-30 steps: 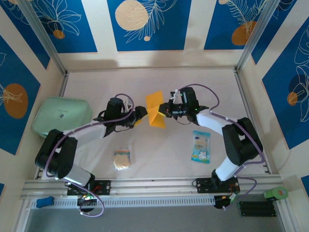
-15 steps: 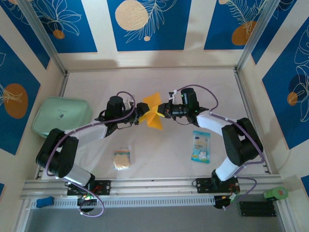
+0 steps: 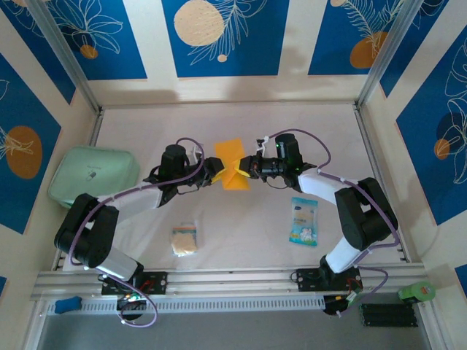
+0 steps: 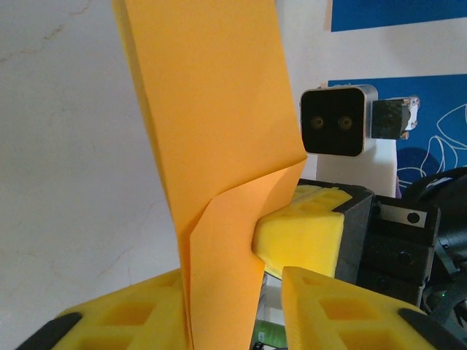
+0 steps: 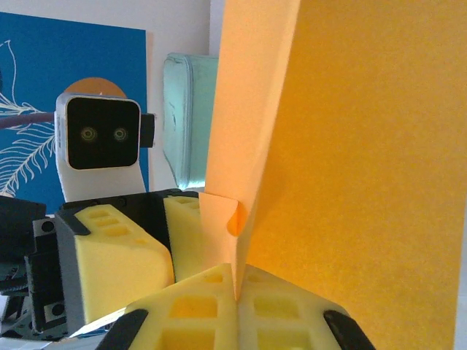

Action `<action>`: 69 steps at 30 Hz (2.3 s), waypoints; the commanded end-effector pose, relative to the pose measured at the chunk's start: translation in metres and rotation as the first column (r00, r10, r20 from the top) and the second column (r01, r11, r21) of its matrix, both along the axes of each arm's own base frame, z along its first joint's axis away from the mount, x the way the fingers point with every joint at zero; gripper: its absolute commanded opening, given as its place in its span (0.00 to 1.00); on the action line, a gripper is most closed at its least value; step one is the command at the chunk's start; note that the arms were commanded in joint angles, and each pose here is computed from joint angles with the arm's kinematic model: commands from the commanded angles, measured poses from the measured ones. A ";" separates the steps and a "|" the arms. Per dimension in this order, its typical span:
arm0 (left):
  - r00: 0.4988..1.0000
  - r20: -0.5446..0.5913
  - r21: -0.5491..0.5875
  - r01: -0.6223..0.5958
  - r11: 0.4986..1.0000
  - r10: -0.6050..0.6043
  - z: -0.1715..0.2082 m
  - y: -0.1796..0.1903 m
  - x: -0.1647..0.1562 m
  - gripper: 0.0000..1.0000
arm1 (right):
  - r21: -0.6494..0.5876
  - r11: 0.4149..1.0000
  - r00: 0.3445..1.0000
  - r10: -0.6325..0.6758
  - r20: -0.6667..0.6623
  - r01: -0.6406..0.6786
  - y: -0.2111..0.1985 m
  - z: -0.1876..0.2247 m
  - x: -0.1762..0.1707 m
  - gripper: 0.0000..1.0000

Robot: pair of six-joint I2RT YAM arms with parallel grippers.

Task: Fold a paper plane with a square sheet of paper (pick it up from the middle)
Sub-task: Turn over the paper at the center of the table.

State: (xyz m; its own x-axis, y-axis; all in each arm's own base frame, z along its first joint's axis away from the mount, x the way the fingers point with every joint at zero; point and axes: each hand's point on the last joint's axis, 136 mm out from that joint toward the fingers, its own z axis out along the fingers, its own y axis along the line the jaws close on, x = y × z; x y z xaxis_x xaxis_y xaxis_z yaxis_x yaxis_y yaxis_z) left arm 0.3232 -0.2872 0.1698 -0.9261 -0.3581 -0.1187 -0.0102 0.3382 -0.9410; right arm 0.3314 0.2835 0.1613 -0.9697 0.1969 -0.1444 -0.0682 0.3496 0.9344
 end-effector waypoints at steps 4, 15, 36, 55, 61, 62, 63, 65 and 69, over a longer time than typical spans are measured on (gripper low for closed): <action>0.999 0.035 0.019 -0.007 1.000 0.006 0.004 -0.002 0.006 0.25 | 0.019 1.000 1.000 0.020 -0.010 -0.020 -0.002 0.002 -0.007 0.04; 1.000 0.011 0.334 -0.017 0.942 0.014 -0.028 0.030 0.000 0.10 | -0.153 0.980 0.991 -0.132 0.000 0.130 -0.043 -0.016 0.001 0.47; 0.992 0.014 0.994 -0.028 -0.110 -0.128 -0.034 0.103 0.013 0.11 | -0.423 0.843 0.940 -0.332 0.077 0.333 -0.112 -0.035 0.002 0.64; 0.970 -0.073 0.833 0.188 0.520 -0.234 -0.076 -0.020 0.006 0.51 | -0.436 0.809 0.903 -0.429 0.019 0.394 -0.140 -0.053 -0.005 0.63; 0.997 -0.015 0.704 0.066 0.707 -0.078 -0.050 0.021 0.016 0.66 | -0.470 0.835 0.950 -0.311 0.027 0.287 -0.104 -0.057 -0.006 0.62; 0.999 -0.009 0.692 0.036 0.721 -0.041 -0.049 0.033 0.017 0.69 | -0.472 0.842 0.959 -0.282 0.025 0.260 -0.094 -0.058 -0.007 0.62; 1.000 -0.004 0.681 -0.002 0.732 0.006 -0.049 0.049 0.017 0.71 | -0.478 0.849 0.969 -0.245 0.025 0.227 -0.080 -0.059 -0.009 0.61; 0.995 0.003 0.664 -0.075 0.744 0.098 -0.050 0.079 0.018 0.75 | -0.490 0.855 0.983 -0.181 0.022 0.168 -0.055 -0.062 -0.012 0.60; 0.976 0.029 0.615 -0.188 0.766 0.216 -0.051 0.125 0.011 0.83 | -0.483 0.874 0.998 -0.061 -0.003 0.052 0.000 -0.070 -0.018 0.59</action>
State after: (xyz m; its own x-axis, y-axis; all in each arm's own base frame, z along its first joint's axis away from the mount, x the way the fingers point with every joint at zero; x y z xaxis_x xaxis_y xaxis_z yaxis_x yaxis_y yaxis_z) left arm 0.3344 -0.1714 0.1110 -0.8827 -0.3251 -0.3394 -0.1496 0.8790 -0.4528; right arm 0.3164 0.2554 0.0912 -0.9477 0.2317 -0.2197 0.0384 0.7657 0.6420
